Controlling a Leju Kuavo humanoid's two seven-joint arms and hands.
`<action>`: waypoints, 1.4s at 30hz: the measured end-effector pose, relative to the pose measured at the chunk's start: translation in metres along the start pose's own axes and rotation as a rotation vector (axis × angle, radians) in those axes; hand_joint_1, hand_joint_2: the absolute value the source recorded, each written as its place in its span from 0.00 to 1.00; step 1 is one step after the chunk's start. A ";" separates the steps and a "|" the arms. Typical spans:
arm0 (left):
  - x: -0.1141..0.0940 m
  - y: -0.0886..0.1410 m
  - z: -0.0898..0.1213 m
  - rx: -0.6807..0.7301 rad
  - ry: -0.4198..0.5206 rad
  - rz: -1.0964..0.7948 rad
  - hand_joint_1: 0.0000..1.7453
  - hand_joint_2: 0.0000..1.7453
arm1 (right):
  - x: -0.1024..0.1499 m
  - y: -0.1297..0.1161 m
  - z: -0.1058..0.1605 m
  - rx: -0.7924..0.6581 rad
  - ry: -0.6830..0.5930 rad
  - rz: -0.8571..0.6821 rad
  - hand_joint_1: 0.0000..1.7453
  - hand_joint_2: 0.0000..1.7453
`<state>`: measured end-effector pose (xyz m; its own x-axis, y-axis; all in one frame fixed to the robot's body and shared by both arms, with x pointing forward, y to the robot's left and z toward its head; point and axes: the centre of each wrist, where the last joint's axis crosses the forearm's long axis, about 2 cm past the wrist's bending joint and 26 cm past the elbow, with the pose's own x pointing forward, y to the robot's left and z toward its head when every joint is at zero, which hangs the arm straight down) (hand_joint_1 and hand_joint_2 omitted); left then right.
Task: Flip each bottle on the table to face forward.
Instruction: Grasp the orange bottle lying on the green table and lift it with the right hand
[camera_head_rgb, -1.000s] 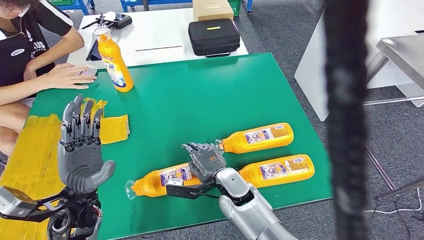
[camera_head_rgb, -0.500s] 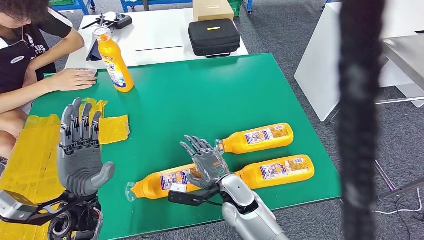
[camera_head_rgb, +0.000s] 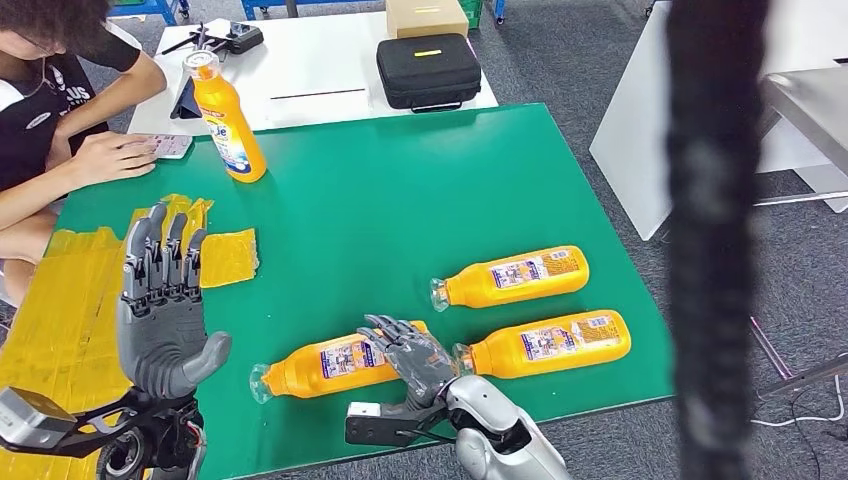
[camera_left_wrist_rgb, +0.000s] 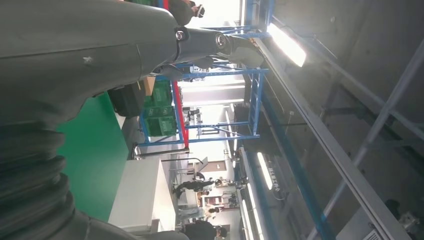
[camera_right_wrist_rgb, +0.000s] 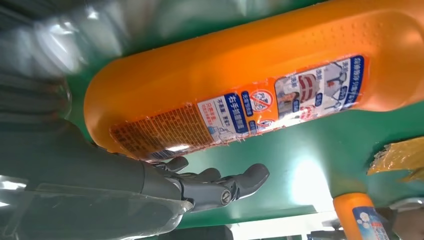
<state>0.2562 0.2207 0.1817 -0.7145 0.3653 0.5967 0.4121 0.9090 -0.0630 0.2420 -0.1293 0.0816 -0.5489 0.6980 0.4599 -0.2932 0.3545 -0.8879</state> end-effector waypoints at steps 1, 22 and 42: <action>0.000 0.000 0.000 -0.001 0.000 0.001 0.00 1.00 | 0.000 0.000 0.000 0.006 -0.001 -0.001 0.00 1.00; -0.001 -0.002 -0.011 -0.022 0.004 0.011 0.00 1.00 | -0.029 0.007 -0.046 0.124 0.258 0.318 0.00 1.00; -0.003 -0.018 -0.021 -0.048 -0.038 0.009 0.00 1.00 | -0.035 0.013 -0.063 0.212 0.294 0.335 1.00 1.00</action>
<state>0.2629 0.1992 0.1972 -0.7314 0.3816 0.5652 0.4445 0.8953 -0.0292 0.3072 -0.1102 0.0533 -0.4046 0.9089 0.1004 -0.3079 -0.0321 -0.9509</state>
